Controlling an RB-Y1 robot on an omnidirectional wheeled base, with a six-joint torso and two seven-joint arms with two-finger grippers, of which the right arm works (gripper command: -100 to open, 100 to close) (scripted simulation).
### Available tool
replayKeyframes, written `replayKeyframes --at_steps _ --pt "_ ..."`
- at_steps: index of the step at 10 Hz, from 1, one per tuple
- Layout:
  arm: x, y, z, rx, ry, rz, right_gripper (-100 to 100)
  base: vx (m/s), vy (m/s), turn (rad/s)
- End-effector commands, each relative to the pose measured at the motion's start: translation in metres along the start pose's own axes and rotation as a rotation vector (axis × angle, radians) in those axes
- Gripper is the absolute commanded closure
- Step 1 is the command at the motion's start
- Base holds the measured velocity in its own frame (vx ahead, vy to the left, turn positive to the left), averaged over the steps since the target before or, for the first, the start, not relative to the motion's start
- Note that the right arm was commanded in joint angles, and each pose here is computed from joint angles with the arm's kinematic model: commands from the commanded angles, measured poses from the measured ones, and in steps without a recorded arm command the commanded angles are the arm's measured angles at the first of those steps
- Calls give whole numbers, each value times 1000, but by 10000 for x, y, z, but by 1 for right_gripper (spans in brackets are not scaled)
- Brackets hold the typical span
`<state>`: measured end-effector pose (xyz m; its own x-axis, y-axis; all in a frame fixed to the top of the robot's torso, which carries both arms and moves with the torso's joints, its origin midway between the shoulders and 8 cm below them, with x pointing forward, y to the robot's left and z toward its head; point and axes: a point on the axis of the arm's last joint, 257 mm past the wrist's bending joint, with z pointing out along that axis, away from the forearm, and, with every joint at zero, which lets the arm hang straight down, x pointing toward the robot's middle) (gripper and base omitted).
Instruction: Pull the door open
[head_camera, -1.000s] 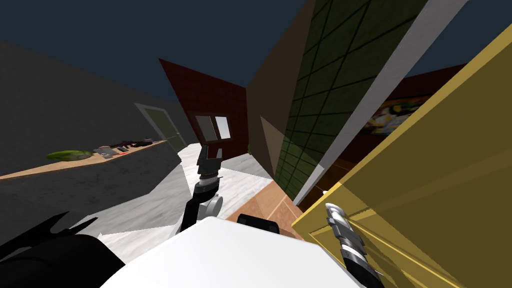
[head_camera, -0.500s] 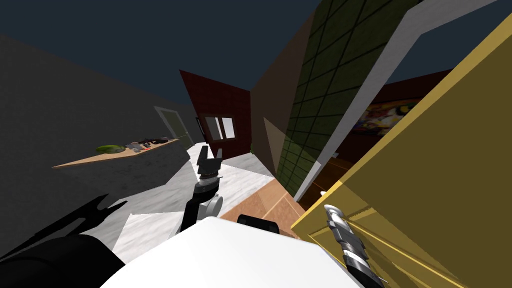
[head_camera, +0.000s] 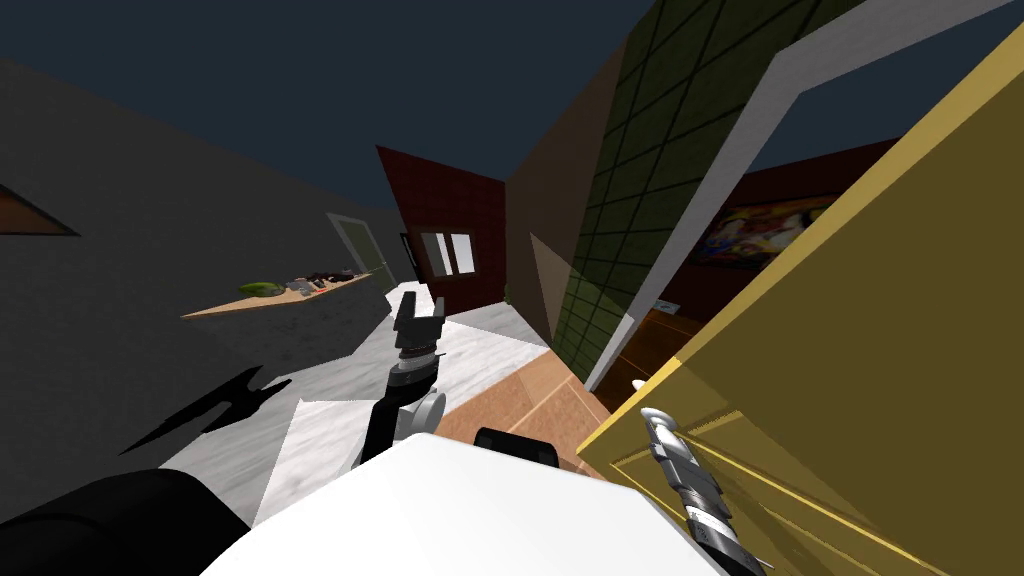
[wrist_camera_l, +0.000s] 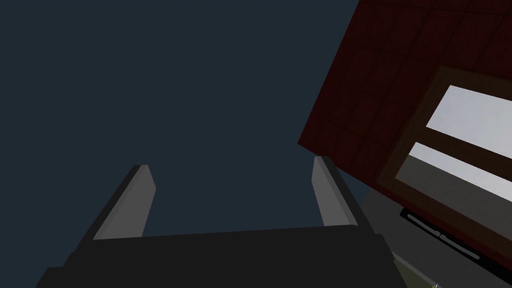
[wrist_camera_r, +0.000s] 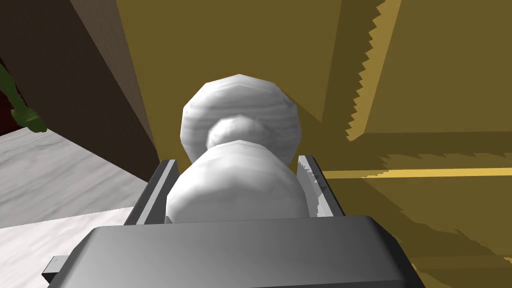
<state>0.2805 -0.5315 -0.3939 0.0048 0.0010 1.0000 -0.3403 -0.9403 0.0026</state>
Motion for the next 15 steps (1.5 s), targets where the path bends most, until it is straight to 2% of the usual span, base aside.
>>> replayKeyframes --at_steps 1,2,3,4,5,9,12,13,14,15 --pt "19 -60 -50 38 4 0 100 -235 -8 49" --pt "20 -105 -77 59 4 2 100 -265 9 47" --pt "13 -91 -55 47 3 1 100 -120 10 11" --pt "-2 -182 -121 84 -1 0 100 -178 -8 45" --pt "0 -201 -133 93 0 0 100 -217 -36 43" --pt "15 -397 -280 187 4 -1 100 -209 -43 41" --pt "20 -503 -372 239 4 2 100 -182 -23 25" --pt "6 -483 -349 230 1 0 100 -81 -3 5" --pt "-11 -514 -459 254 -1 -3 100 -39 -23 -8" --pt "-13 -529 -518 268 1 -5 100 -49 -39 -12"
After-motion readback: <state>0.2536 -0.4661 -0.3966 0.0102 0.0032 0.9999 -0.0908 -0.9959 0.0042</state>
